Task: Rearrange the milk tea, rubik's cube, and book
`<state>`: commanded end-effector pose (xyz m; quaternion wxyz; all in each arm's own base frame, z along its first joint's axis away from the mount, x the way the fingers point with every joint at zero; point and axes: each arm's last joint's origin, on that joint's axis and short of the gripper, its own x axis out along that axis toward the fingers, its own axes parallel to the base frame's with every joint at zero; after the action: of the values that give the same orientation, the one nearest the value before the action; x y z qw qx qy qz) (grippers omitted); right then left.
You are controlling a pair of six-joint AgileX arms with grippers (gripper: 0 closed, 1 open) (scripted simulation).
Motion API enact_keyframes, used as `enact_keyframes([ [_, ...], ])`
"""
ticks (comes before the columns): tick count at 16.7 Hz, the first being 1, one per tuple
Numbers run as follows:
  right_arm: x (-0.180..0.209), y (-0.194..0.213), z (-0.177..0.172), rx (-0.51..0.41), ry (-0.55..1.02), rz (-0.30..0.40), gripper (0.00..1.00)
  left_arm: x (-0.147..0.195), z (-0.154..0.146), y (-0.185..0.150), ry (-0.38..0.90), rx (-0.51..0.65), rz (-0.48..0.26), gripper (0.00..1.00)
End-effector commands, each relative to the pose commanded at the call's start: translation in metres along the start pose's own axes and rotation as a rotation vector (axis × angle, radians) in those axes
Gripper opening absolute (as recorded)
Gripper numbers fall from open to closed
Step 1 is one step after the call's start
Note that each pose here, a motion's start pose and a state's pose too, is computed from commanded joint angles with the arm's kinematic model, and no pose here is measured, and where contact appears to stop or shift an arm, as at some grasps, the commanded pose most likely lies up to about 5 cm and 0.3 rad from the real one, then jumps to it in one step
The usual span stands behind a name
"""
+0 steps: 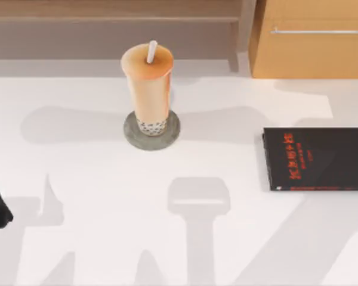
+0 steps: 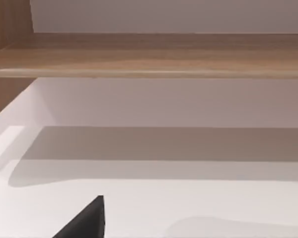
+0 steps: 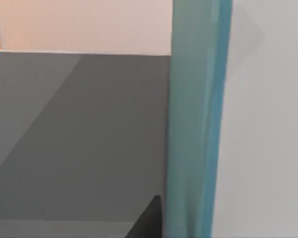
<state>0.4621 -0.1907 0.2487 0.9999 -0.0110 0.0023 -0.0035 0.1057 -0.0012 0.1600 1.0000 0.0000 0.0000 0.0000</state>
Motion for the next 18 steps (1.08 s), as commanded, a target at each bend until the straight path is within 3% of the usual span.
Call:
enact_keyframes([
  [6,0.0,0.0,0.0,0.0,0.0,0.0,0.02,0.0,0.0,0.0,0.0,0.0,0.0,1.0],
  [18,-0.0062,-0.0014,0.0063,0.001,-0.002,-0.003,0.0,0.0,0.0,0.0,0.0,0.0,0.0,1.0],
])
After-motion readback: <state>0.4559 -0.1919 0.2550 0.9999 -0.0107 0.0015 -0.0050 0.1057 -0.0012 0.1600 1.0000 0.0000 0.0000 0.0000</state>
